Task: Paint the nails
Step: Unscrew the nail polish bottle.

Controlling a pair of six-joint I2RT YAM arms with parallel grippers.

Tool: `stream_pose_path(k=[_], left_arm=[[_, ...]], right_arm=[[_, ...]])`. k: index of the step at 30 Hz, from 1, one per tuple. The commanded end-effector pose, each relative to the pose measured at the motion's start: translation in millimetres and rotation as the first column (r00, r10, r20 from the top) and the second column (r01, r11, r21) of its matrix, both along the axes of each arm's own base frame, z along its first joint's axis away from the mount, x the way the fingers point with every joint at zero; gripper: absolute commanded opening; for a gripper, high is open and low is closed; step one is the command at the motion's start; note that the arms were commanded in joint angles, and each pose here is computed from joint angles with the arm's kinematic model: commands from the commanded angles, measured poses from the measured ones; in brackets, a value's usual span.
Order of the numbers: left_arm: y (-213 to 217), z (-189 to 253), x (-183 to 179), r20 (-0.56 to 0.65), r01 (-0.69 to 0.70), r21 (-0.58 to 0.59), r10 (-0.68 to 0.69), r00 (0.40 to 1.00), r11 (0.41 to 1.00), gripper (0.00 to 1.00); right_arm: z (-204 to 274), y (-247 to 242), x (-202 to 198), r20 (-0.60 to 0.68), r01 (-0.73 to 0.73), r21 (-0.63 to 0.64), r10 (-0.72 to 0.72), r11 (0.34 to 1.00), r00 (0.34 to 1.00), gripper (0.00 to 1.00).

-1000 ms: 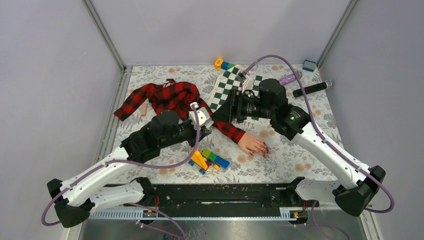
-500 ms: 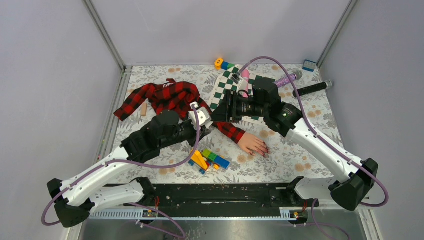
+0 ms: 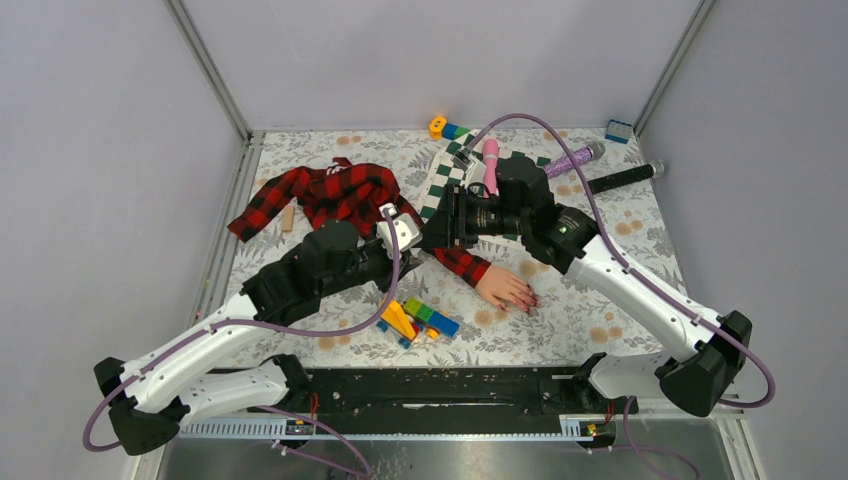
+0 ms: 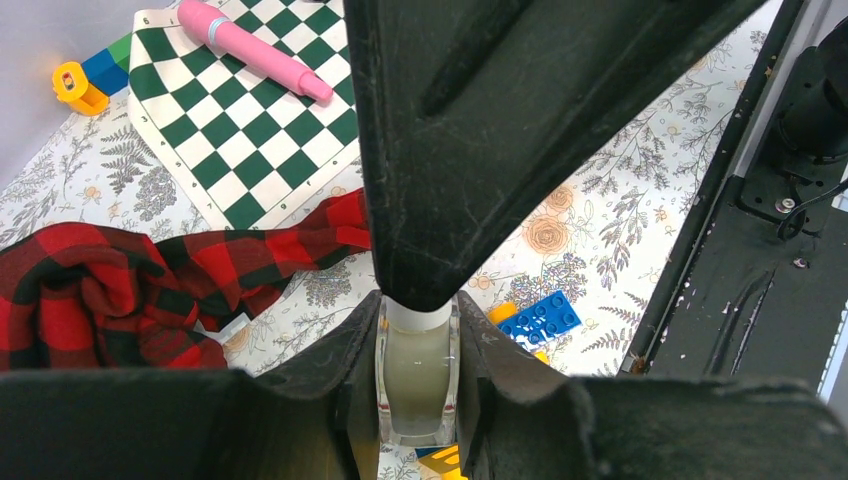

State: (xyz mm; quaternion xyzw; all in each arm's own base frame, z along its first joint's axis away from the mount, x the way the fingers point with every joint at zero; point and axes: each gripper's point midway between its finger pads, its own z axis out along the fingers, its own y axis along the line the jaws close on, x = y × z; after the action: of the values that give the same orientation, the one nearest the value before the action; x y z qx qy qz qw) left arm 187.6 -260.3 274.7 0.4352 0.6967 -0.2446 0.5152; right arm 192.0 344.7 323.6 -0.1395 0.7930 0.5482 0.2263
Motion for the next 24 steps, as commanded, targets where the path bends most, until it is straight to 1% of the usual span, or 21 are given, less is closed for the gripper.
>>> stream_pose_path(k=[1,4,8,9,13,14,19,24], left_arm=[[-2,26,6,0.054,-0.018,-0.05,0.021,0.998,0.999,0.0],[-2,26,6,0.055,-0.019,-0.05,0.022,0.998,0.999,0.0],[-1,25,7,0.054,-0.025,-0.046,0.027,0.998,0.999,0.0],[-1,26,7,0.054,-0.024,-0.048,0.027,0.998,0.999,0.0],[-3,25,6,0.048,-0.014,-0.042,0.016,0.999,0.999,0.0],[-4,25,5,0.046,-0.004,-0.043,0.006,0.999,0.999,0.0],[-11,29,-10,0.017,0.082,-0.072,-0.081,0.997,0.994,0.0],[-19,35,-25,-0.022,0.184,-0.118,-0.188,0.982,0.976,0.0]], right_arm=[[24,7,-10,0.051,-0.056,0.047,0.053,0.997,0.997,0.41],[24,7,-12,0.059,-0.063,0.043,0.061,0.997,0.996,0.4],[22,9,-16,0.072,-0.082,0.03,0.08,0.996,0.994,0.34],[23,9,-17,0.08,-0.087,0.03,0.084,0.996,0.993,0.3],[22,7,-17,0.125,-0.094,0.02,0.091,0.995,0.988,0.03],[22,7,-16,0.14,-0.091,0.018,0.088,0.996,0.986,0.0],[26,1,-15,0.221,-0.091,0.002,0.089,0.996,0.971,0.0],[30,-8,-15,0.312,-0.092,-0.033,0.097,0.995,0.945,0.0]])
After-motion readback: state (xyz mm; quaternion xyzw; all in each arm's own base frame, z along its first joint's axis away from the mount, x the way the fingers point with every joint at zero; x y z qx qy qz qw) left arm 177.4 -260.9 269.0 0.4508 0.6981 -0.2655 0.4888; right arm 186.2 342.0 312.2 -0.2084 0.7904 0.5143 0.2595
